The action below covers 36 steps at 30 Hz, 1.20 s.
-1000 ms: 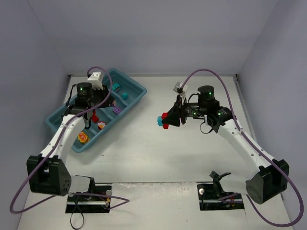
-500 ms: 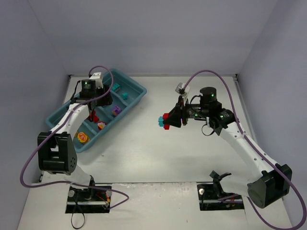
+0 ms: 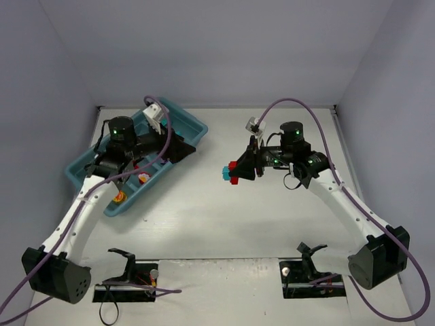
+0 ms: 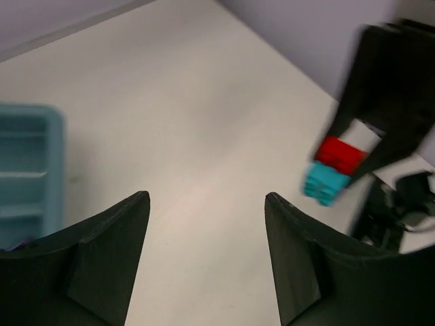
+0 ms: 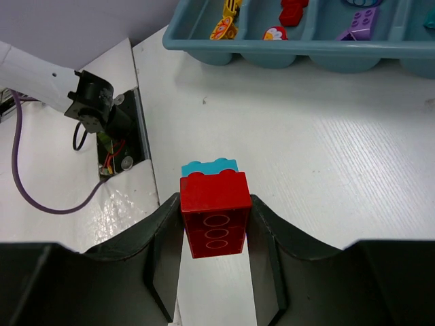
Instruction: Sort the legos into containers by color
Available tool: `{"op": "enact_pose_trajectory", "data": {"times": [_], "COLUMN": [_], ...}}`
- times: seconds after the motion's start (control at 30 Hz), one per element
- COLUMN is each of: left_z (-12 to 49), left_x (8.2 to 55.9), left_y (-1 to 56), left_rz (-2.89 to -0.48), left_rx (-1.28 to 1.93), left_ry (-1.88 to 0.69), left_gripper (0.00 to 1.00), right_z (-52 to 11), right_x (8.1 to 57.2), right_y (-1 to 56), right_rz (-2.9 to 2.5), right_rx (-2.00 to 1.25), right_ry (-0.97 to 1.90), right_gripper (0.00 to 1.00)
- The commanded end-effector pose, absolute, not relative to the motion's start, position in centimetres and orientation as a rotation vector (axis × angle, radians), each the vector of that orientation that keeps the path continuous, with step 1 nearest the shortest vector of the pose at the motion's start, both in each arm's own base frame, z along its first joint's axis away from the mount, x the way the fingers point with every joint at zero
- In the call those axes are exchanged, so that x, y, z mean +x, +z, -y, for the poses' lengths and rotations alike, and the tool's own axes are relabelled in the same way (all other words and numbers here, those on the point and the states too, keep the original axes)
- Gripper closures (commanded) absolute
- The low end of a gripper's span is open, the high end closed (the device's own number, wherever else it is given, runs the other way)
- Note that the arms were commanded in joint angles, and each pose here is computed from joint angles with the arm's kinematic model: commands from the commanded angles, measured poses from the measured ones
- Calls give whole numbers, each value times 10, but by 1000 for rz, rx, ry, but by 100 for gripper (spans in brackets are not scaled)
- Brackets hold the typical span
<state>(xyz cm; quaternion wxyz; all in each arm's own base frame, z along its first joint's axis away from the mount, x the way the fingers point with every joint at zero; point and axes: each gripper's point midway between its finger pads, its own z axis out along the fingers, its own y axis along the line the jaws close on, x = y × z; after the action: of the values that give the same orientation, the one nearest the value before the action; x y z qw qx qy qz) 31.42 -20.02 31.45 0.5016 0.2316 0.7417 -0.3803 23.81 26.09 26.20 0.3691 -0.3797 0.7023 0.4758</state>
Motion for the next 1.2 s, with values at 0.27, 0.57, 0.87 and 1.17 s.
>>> {"op": "enact_pose_trajectory", "data": {"times": [0.27, 0.57, 0.87, 1.17], "left_z": [274, 289, 300, 300], "left_x": [220, 215, 210, 203], "left_y": [337, 341, 331, 323], "left_rz": [-1583, -1552, -1569, -1576], "left_rx": [937, 961, 1007, 1031], "left_ry": [-1203, -1229, -1271, -1304], "left_gripper": [37, 37, 37, 83], "right_z": [-276, -288, -292, -290], "right_x": [224, 211, 202, 196], "right_y": [315, 321, 326, 325], "right_rz": [-1578, -1545, -1514, -1523], "right_rx": [-1116, -1169, -1197, -1193], "right_ry": [1342, 1383, 1397, 1427], "right_gripper": [100, 100, 100, 100]}}
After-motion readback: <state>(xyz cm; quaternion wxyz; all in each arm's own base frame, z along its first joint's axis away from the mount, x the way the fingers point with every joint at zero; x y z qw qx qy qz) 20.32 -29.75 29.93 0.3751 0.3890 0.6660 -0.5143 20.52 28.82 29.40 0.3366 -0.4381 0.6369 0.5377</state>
